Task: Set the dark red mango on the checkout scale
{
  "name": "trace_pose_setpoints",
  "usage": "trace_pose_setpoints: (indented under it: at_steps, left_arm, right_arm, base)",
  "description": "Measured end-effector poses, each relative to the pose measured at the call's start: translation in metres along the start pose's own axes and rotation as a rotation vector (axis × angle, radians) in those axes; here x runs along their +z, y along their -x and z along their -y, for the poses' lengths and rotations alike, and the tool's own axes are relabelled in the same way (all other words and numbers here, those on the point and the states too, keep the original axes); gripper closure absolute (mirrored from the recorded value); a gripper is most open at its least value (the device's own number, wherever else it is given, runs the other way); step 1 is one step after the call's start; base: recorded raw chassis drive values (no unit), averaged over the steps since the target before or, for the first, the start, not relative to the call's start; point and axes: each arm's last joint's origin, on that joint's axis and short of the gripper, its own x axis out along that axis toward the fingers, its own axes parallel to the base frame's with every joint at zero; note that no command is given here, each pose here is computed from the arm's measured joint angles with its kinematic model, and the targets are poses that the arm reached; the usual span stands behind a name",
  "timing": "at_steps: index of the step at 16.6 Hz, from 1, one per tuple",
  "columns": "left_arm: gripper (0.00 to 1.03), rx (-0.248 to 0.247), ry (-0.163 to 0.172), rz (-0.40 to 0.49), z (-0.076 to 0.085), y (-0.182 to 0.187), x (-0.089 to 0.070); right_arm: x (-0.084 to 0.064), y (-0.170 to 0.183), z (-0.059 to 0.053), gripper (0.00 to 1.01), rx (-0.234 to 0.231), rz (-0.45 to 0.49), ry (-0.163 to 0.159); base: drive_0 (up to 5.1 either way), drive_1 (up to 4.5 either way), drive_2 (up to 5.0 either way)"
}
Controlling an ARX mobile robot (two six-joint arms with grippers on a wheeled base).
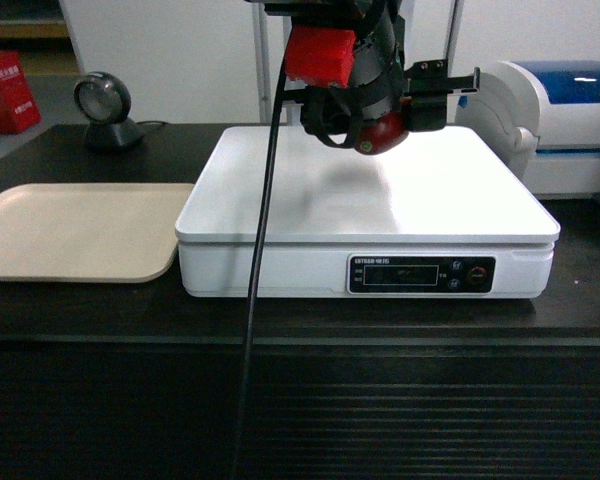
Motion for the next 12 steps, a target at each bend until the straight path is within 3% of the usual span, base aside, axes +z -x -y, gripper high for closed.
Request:
trace_pose_setpoints:
  at_steps: [1, 4, 5, 7, 11, 12]
  left_arm:
    - [0.44, 0.045, 0.013, -0.025, 0.0, -0.007, 0.001]
    - [0.44, 0.1, 0.002, -0.057, 0.003, -0.026, -0.006]
    - [0.44, 0.115, -0.009, -0.088, 0.005, -0.031, -0.014]
    - [0.44, 0.12, -0.013, -0.083, 0.007, -0.032, -0.016]
    - [0.04, 0.103, -0.022, -0.067, 0.009, -0.035, -0.023]
    - [0.04, 0.098, -0.023, -0.062, 0.009, -0.034, -0.024]
  right_arm:
    - [0.0, 0.0, 0.0, 0.03, 0.0, 0.0, 0.0]
    - [0.0, 0.0, 0.0, 0.03, 0.0, 0.0, 0.0]
    - [0.0, 0.0, 0.0, 0.03, 0.0, 0.0, 0.0]
    - [0.0, 0.0, 0.0, 0.03, 0.0, 0.0, 0.0]
    - [0.0, 0.0, 0.0, 0.03, 0.0, 0.0, 0.0]
    - [0.0, 0.0, 0.0, 0.03, 0.0, 0.0, 0.0]
  base:
    - [0.0, 0.0, 0.0]
    - [0.0, 0.0, 0.0]
    - [0.0, 0.0, 0.0]
    - [0.0, 0.0, 0.0]
    - [0.0, 0.0, 0.0]
    - [0.0, 0.0, 0.0]
